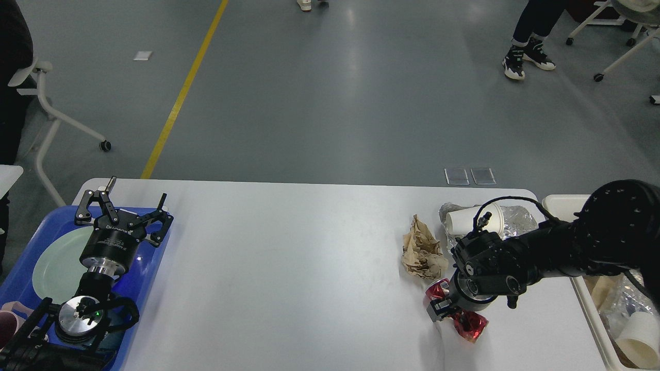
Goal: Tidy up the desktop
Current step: 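Lower the right gripper onto the crumpled red can and grasp it, then carry the red can into the white bin and release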
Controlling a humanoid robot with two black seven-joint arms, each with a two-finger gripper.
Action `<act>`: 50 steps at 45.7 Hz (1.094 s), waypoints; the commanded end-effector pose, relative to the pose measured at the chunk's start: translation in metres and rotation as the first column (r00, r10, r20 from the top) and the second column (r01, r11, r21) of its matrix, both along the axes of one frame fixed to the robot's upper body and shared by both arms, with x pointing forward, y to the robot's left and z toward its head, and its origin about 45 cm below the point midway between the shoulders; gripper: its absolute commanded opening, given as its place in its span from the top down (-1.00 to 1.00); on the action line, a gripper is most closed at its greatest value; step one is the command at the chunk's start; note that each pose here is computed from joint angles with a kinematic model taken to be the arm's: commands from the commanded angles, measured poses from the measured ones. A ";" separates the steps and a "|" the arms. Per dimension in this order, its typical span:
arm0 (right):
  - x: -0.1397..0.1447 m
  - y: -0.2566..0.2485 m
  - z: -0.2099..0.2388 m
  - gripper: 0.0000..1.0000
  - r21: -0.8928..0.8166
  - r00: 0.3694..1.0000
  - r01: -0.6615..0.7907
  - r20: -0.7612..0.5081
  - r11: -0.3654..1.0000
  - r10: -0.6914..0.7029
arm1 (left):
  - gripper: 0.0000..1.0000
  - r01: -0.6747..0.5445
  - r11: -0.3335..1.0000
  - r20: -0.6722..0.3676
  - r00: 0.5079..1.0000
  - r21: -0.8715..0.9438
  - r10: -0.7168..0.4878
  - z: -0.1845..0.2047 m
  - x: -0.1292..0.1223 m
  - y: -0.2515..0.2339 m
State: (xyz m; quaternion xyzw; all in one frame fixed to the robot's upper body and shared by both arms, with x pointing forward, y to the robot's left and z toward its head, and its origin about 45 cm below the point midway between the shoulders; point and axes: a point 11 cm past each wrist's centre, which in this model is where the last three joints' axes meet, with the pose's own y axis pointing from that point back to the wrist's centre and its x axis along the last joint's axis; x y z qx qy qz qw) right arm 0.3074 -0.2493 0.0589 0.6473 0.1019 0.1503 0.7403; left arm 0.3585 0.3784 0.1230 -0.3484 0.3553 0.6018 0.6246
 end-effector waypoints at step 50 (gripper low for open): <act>-0.011 0.006 0.002 1.00 0.078 0.959 0.273 -0.102 0.959 -0.265 | -0.93 0.000 1.000 -0.001 1.000 0.000 0.000 0.000 0.000 0.000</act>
